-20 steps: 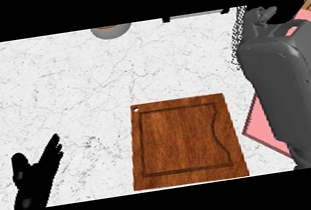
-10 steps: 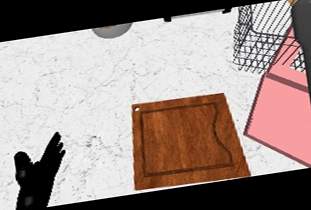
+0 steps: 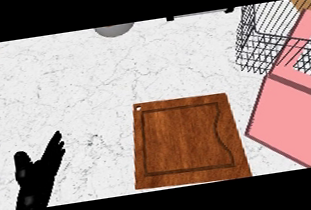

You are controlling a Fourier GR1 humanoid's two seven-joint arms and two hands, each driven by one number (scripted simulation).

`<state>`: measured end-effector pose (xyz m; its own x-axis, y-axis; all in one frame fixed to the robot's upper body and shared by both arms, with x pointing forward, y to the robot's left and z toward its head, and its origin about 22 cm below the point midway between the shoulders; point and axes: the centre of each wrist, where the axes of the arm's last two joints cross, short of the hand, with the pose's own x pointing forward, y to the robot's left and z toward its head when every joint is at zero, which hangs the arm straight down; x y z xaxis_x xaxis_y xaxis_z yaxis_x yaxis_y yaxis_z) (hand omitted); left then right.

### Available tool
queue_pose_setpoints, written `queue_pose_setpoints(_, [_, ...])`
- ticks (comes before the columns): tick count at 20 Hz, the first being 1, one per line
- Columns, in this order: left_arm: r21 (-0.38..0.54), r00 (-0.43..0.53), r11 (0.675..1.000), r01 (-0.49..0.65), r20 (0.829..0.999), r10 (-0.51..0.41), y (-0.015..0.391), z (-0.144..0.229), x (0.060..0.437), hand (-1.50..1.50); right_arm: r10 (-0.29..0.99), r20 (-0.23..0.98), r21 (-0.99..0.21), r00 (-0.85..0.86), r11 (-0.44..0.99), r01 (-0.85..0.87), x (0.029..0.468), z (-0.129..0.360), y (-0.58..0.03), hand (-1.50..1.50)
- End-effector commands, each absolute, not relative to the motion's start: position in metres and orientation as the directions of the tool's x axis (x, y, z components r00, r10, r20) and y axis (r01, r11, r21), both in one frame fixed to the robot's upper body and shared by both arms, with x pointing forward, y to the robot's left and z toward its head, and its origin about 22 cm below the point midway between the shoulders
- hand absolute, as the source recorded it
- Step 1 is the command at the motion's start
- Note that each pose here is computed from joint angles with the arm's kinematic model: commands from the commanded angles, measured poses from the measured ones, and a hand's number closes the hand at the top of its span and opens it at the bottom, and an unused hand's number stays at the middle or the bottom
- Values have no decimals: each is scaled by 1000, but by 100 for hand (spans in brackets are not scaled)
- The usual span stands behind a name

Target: Pick the tomato from the cutting board and place it in the basket

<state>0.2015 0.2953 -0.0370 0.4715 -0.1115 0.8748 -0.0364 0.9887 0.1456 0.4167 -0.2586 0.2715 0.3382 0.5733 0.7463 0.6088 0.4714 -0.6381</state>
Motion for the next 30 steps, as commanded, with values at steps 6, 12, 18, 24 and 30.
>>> queue_pose_setpoints(6, [132, 517, 991, -32, 851, -97, 297, -50, 192, 0, 389, 879, -466, 276, 575, 673, 423, 210, -295, 150])
queue_pose_setpoints(12, [146, 528, 989, -36, 842, -105, 276, -41, 203, 0, 381, 880, -468, 283, 593, 656, 422, 174, -339, 150])
queue_pose_setpoints(18, [145, 521, 989, -21, 846, -113, 287, -45, 218, 0, 432, 777, -618, 458, 388, 684, 425, 168, -357, 150])
queue_pose_setpoints(24, [158, 521, 987, -34, 845, -118, 296, -47, 210, 0, 557, 668, -735, 493, 394, 552, 411, 147, -387, -150])
queue_pose_setpoints(30, [146, 532, 988, -45, 841, -100, 296, -62, 188, 0, 561, 693, -703, 452, 387, 597, 398, 151, -394, -150])
